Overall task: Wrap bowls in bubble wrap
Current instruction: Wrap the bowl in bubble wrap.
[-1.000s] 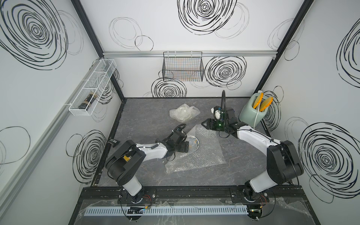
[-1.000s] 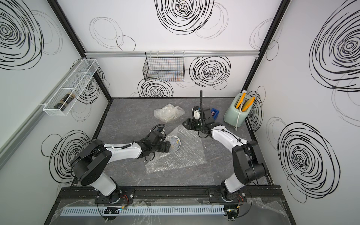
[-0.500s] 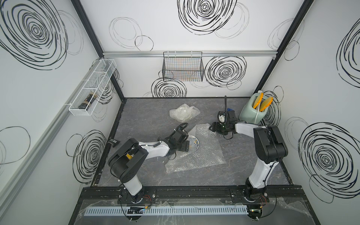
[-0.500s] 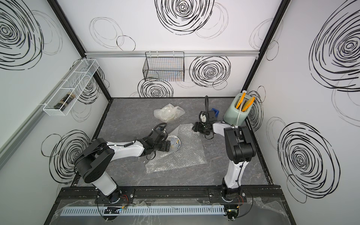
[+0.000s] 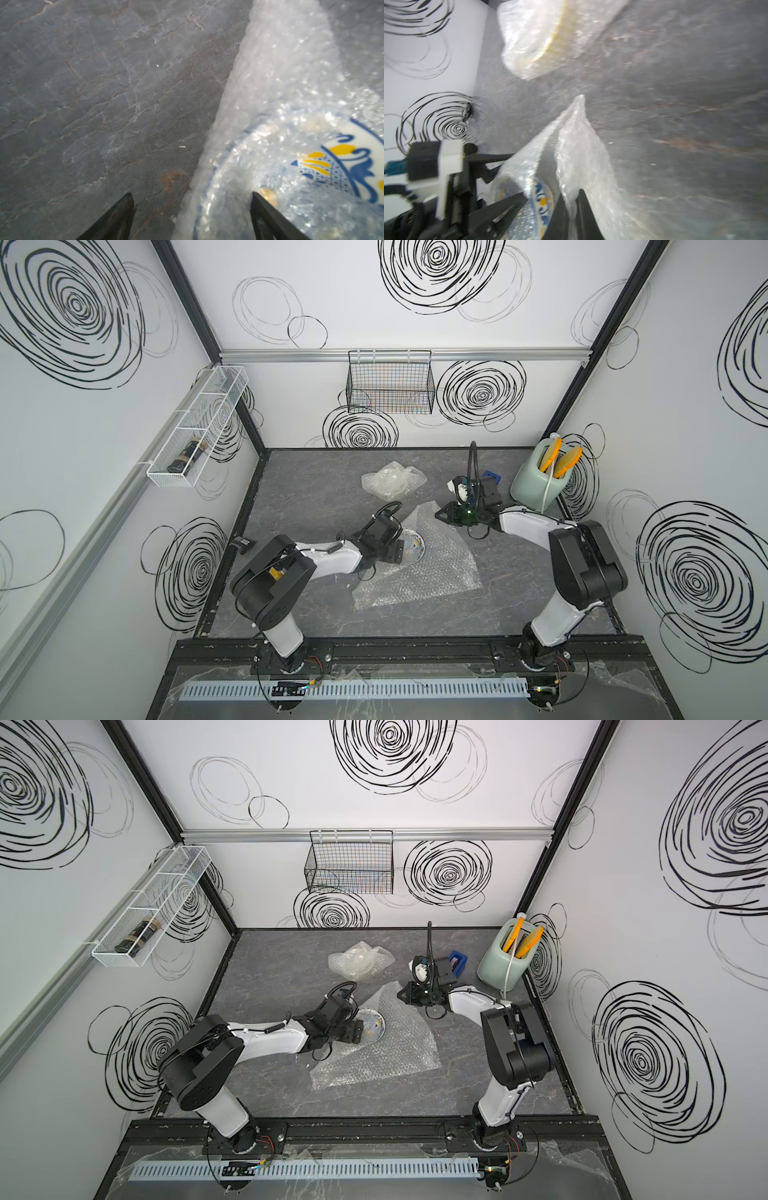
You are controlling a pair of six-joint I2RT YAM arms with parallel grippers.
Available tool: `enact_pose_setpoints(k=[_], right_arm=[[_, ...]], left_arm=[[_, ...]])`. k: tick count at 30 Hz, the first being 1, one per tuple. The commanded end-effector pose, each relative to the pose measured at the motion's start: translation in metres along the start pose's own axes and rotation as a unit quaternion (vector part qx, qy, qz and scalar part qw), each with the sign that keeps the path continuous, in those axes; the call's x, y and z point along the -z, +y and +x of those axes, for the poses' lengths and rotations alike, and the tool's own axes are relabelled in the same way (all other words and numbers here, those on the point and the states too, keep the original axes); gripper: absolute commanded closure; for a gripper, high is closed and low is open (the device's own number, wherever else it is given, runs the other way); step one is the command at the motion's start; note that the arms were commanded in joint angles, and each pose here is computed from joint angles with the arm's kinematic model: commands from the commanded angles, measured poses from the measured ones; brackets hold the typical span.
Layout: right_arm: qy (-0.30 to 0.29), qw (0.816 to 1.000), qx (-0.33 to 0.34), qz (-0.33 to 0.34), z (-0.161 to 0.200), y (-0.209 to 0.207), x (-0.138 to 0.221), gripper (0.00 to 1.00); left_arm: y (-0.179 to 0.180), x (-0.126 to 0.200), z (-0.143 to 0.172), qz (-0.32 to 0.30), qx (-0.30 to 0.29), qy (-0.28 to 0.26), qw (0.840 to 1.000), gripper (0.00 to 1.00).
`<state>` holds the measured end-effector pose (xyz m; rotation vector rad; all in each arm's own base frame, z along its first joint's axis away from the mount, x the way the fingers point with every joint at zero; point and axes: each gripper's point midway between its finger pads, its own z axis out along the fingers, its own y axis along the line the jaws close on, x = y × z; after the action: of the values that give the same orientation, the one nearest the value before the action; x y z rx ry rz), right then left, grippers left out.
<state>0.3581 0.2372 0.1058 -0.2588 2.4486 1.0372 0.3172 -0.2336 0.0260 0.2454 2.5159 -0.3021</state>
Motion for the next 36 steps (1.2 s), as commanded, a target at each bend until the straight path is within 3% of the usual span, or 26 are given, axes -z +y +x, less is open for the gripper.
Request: enact_pose_setpoints(k=[1,7,15,25,31,36], right_arm=[[0.012,0.996,0.075,-0.039,0.021,0.048,-0.002,0.9],[0.065,0.988,0.13,-0.046,0.069,0.082,-0.027,0.91],[0.138,0.98,0.144,-0.007,0.108,0.067,-0.067,0.9],[0.151,0.975,0.163,-0.012,0.117,0.06,-0.07,0.89],[0.153,0.973,0.171,-0.022,0.118,0.062,-0.067,0.87],[0.153,0.973,0.173,-0.026,0.119,0.063,-0.066,0.86]], left_arm=[[0.002,-0.002,0.001,-0.009,-0.009,0.002,1.0,0.15],[0.002,0.0,0.001,-0.007,-0.007,0.001,1.0,0.17],[-0.001,0.007,-0.002,0.005,0.001,-0.006,1.0,0.19],[-0.011,0.036,-0.009,0.08,0.049,-0.023,0.995,0.12],[-0.008,0.062,-0.027,0.139,0.096,-0.05,0.984,0.01],[-0.013,0.064,-0.039,0.182,0.111,-0.059,0.975,0.04]])
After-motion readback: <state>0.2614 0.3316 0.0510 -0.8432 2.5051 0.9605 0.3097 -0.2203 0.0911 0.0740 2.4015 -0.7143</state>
